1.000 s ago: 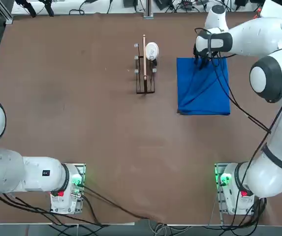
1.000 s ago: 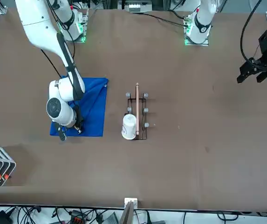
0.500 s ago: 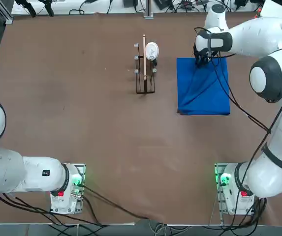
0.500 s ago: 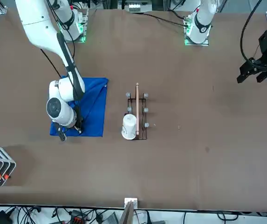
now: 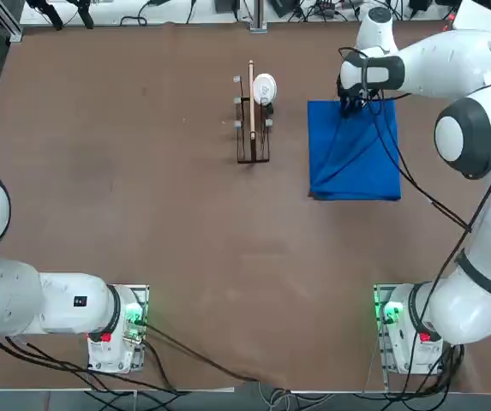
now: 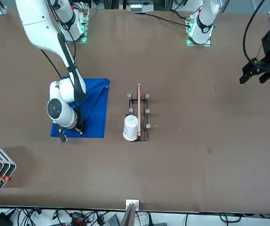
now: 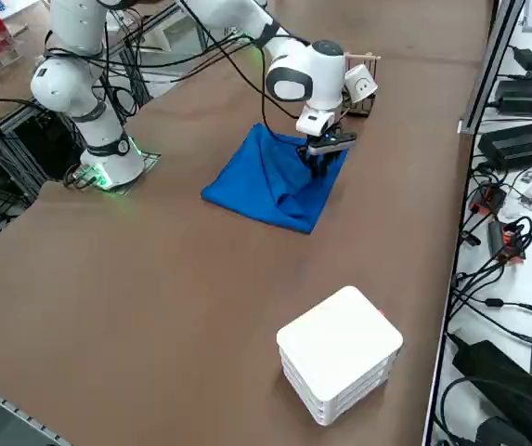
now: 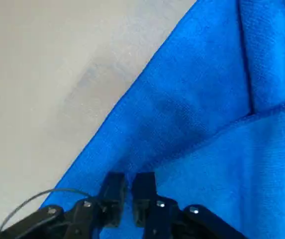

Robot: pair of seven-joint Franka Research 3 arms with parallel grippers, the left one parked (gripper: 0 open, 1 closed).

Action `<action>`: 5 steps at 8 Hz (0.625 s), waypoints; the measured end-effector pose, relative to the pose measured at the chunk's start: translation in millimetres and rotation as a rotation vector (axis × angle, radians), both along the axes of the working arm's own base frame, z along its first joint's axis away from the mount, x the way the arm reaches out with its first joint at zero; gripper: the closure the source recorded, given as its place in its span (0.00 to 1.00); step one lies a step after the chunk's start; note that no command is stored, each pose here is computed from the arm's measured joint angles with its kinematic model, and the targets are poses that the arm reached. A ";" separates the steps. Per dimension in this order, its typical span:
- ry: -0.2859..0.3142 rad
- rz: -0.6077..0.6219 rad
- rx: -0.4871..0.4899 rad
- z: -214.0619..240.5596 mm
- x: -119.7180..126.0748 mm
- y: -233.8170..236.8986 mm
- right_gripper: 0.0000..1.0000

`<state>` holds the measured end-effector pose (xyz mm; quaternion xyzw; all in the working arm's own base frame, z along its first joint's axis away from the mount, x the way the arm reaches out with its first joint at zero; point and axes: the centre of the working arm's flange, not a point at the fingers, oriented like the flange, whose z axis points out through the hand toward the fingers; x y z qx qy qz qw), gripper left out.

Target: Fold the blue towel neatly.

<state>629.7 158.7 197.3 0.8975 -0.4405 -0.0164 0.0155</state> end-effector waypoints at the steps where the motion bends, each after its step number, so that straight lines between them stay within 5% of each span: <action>1: -0.005 0.000 0.001 2.4 1.2 0.4 0.97; 5: -0.025 0.003 0.008 14.4 5.0 3.4 0.98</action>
